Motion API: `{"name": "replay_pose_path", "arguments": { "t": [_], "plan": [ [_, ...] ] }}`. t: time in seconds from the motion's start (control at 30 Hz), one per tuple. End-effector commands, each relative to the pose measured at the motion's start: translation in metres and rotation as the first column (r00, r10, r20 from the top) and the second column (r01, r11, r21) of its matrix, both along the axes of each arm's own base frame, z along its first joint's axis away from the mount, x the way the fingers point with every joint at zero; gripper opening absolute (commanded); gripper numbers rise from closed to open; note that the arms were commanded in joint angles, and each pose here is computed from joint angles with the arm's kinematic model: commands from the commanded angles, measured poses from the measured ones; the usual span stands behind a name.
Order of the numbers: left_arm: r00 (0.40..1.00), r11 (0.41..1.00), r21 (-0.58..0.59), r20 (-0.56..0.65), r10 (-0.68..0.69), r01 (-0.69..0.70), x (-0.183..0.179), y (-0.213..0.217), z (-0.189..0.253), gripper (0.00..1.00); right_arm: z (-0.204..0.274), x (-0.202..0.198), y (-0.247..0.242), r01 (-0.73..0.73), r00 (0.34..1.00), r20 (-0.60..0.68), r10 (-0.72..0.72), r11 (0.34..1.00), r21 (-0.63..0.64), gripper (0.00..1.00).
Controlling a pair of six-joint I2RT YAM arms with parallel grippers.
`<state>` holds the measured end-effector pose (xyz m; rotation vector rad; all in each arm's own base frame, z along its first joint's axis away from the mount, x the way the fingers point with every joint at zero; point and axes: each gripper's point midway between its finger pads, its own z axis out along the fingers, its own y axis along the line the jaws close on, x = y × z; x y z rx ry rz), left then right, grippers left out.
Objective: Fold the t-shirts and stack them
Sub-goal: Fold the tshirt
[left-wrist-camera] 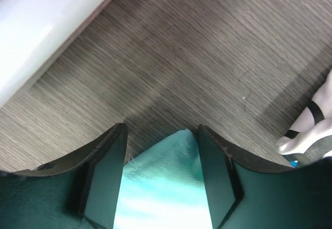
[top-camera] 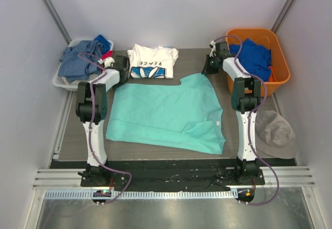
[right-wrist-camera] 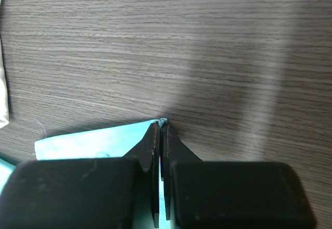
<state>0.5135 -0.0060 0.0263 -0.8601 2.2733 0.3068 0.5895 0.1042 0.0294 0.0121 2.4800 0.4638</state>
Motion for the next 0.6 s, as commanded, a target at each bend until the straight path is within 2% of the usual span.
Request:
{"name": "replay_pose_path", "arguments": {
  "t": [0.0, 0.07, 0.13, 0.2, 0.33, 0.57],
  "plan": [
    [1.0, 1.0, -0.011, 0.005, 0.001, -0.001, 0.008, -0.003, 0.001, 0.56, -0.003, 0.0, -0.005, 0.013, 1.0, -0.008, -0.013, 1.0, 0.008, 0.01],
    [1.0, 1.0, -0.01, 0.0, 0.001, -0.001, 0.009, -0.002, 0.0, 0.51, -0.004, 0.001, -0.005, 0.013, 1.0, -0.008, -0.013, 1.0, 0.008, 0.01],
    [1.0, 1.0, -0.008, 0.0, 0.002, -0.002, 0.012, -0.002, 0.002, 0.35, -0.005, 0.0, -0.005, 0.013, 1.0, -0.011, -0.013, 1.0, 0.008, 0.01],
    [1.0, 1.0, -0.005, -0.014, 0.005, -0.005, 0.011, -0.001, -0.001, 0.11, -0.006, 0.0, -0.005, 0.012, 1.0, -0.012, -0.012, 1.0, 0.007, 0.01],
    [1.0, 1.0, 0.005, -0.017, 0.012, -0.011, 0.012, 0.0, 0.001, 0.01, -0.006, 0.001, -0.005, 0.015, 1.0, -0.011, -0.015, 1.0, 0.008, 0.01],
    [1.0, 1.0, 0.012, -0.015, 0.011, -0.011, 0.003, 0.003, 0.013, 0.0, 0.02, 0.005, -0.007, 0.037, 0.999, 0.031, -0.037, 0.999, 0.013, 0.01]
  ]
}}
